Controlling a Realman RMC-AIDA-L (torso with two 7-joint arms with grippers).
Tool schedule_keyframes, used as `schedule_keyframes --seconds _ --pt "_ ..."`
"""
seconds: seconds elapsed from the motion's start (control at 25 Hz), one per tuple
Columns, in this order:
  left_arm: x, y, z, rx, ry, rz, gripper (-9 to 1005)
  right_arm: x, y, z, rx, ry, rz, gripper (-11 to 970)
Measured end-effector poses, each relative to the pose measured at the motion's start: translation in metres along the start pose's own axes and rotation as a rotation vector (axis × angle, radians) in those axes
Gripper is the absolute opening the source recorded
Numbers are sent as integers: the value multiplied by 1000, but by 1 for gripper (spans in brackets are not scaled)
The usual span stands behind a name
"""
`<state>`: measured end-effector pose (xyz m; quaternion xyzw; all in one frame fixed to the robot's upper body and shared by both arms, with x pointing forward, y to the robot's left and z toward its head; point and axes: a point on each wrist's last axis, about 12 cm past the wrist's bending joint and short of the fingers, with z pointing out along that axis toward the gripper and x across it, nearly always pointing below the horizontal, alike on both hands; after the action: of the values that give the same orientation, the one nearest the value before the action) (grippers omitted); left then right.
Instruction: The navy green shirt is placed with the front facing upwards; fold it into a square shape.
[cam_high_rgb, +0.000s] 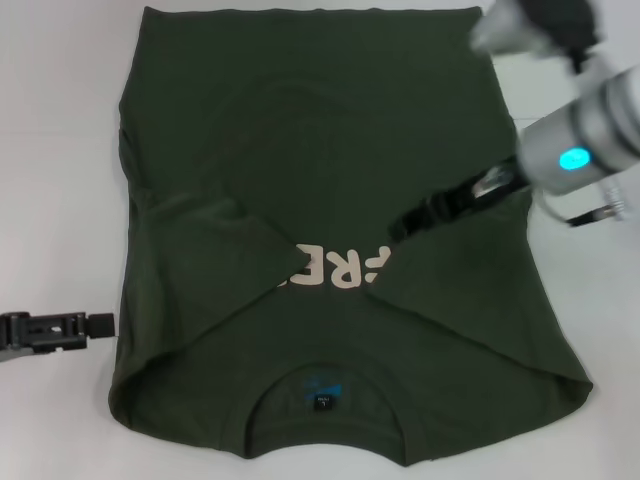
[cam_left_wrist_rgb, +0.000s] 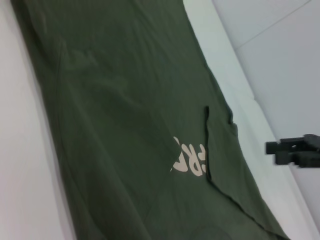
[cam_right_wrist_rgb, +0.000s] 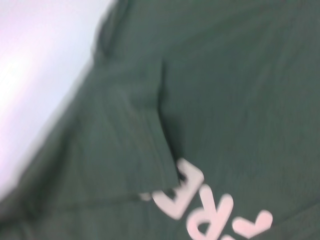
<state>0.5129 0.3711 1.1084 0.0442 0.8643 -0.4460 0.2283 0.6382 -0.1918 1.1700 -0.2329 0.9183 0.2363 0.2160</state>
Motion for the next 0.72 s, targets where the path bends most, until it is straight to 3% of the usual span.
schedule_keyframes --seconds 0.2,0.4,0.52,0.72 --pt "-2 -1 -9 -13 -1 -25 835 32 -38 -49 -201 -170 178 510" --pt "1 1 -11 -41 32 -62 836 95 -71 -80 -410 -378 312 699" --pt "3 0 -2 -45 72 -57 836 134 -84 -89 -450 -475 367 842" --pt "0 0 16 -76 102 -65 836 176 -94 -89 -441 -553 428 927"
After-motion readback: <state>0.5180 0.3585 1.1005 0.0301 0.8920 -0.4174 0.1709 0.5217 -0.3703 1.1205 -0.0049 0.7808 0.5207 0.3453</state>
